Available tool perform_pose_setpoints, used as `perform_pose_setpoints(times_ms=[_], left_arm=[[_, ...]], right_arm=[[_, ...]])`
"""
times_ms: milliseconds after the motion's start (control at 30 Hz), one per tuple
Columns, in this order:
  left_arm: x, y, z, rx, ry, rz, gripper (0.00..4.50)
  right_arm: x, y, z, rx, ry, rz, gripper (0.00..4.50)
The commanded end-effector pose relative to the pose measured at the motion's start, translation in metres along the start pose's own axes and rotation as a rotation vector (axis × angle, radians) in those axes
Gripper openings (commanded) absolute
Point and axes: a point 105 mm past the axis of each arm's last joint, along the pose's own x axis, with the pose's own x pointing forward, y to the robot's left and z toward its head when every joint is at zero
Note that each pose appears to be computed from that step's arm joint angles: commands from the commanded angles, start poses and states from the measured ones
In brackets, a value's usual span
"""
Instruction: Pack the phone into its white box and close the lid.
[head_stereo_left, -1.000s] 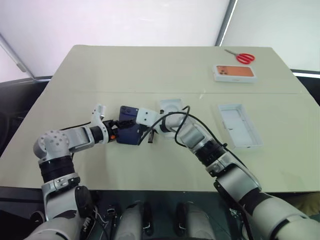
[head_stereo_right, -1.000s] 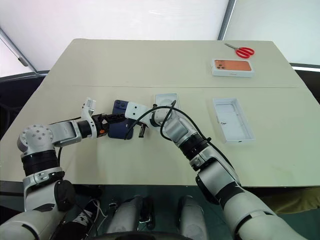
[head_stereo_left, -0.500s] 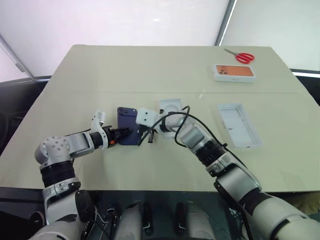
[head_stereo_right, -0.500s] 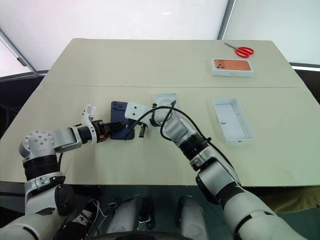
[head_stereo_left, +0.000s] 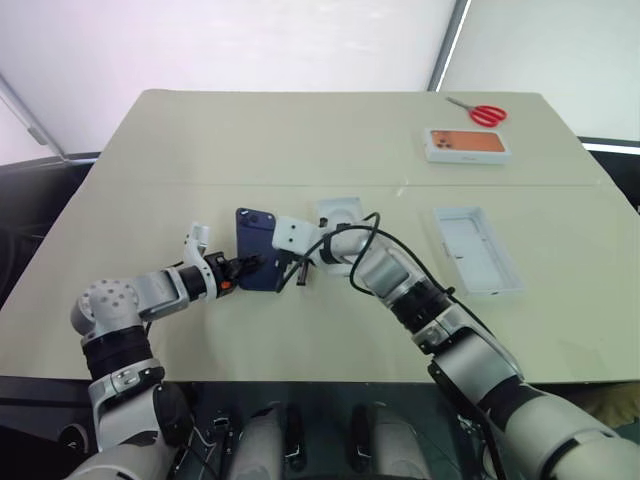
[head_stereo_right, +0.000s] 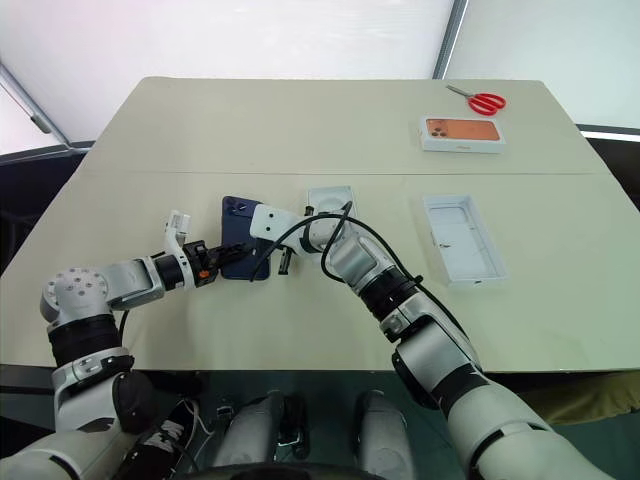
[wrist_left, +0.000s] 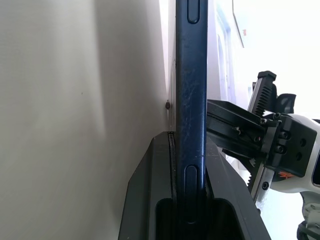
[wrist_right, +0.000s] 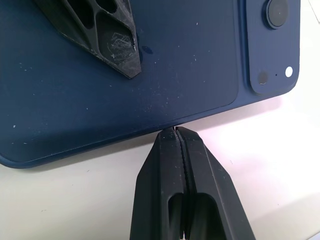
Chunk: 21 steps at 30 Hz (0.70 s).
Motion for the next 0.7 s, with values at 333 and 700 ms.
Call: perform_pose_setpoints(times_ms=[333,700], left_arm=[[-0.012,-0.014,0.021,-0.057,-0.158,-0.143,0.0],[-0.002,-0.025,0.019,-0.006,-0.15,-0.159,0.0]], right_arm=[[-0.068,-0.027,0.037,0.27,-0.396,0.054,0.82],[-0.116,-0.001,-0.035,0.056,-0.135,0.205,3.3]])
